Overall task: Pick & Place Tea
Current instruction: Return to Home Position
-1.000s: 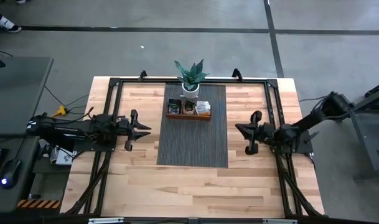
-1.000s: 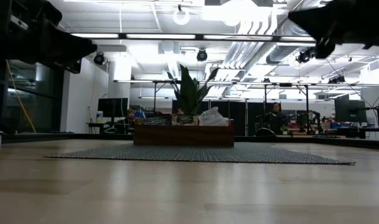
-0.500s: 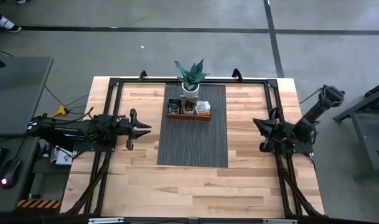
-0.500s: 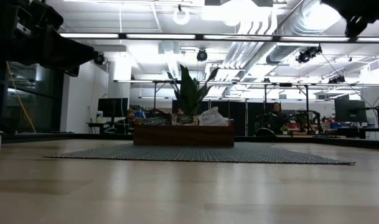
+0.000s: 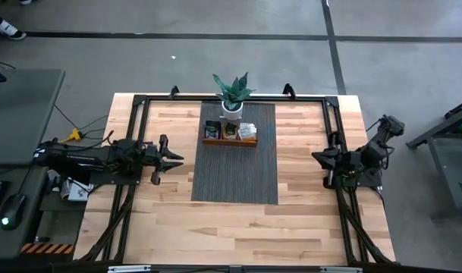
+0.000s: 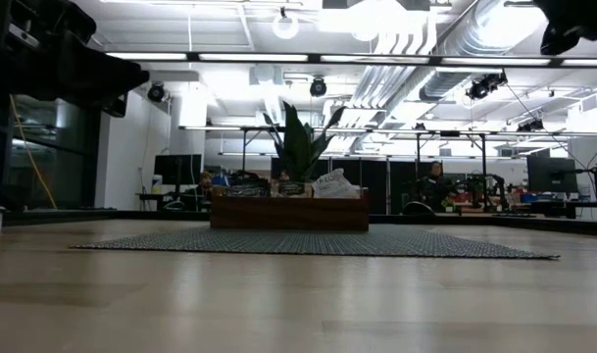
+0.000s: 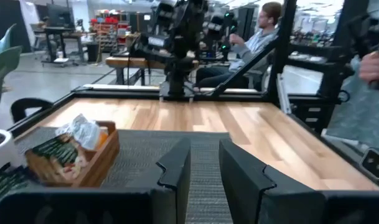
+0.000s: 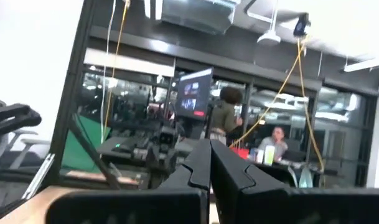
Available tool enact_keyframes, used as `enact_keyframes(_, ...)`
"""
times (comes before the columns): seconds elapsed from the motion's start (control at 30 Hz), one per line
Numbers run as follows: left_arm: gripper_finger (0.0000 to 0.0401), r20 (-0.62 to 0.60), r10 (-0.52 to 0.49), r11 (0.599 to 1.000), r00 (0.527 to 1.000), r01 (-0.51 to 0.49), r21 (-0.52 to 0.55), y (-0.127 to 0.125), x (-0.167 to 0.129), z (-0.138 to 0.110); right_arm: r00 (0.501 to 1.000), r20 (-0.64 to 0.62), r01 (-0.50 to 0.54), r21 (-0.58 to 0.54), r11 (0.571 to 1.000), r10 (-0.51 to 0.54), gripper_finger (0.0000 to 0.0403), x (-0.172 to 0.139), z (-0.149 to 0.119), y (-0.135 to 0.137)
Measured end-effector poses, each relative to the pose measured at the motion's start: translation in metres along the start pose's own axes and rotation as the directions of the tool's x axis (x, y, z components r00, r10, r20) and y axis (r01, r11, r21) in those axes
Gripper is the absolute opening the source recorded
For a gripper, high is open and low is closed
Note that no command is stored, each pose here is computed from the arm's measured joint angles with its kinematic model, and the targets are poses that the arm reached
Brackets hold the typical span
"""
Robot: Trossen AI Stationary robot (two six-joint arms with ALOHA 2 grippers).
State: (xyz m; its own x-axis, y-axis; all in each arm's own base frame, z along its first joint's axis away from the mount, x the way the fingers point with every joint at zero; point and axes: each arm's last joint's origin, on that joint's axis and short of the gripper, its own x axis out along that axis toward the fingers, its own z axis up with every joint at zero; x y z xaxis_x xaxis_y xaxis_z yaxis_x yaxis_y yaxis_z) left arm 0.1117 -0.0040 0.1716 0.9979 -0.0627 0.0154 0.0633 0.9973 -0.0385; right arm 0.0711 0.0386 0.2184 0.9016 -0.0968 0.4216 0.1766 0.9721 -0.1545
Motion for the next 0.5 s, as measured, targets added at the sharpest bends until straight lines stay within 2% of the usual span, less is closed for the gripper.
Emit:
enact_keyframes(0.1,0.0082,0.018,-0.013,1.0,1.0,0.014,-0.01,0.0,0.0,0.002,0.999,-0.042,0.0,0.028,1.0,0.001,0.0,-0.002,-0.007,-0.003)
enact_keyframes(0.27,0.0082,0.04,-0.022,1.0,0.999,0.022,-0.013,-0.001,0.0,0.004,0.996,-0.088,-0.023,0.005,1.0,0.023,0.0,0.002,-0.018,-0.003)
enact_keyframes(0.4,0.0082,0.061,-0.044,0.999,0.997,0.045,-0.006,-0.001,0.0,0.006,0.981,-0.195,-0.007,0.014,1.0,0.01,0.0,0.004,-0.032,-0.005)
enact_keyframes(0.5,0.0082,0.065,-0.056,0.998,0.996,0.056,0.011,-0.002,0.0,0.006,0.972,-0.232,-0.037,0.035,0.999,0.044,0.0,0.005,-0.04,-0.008)
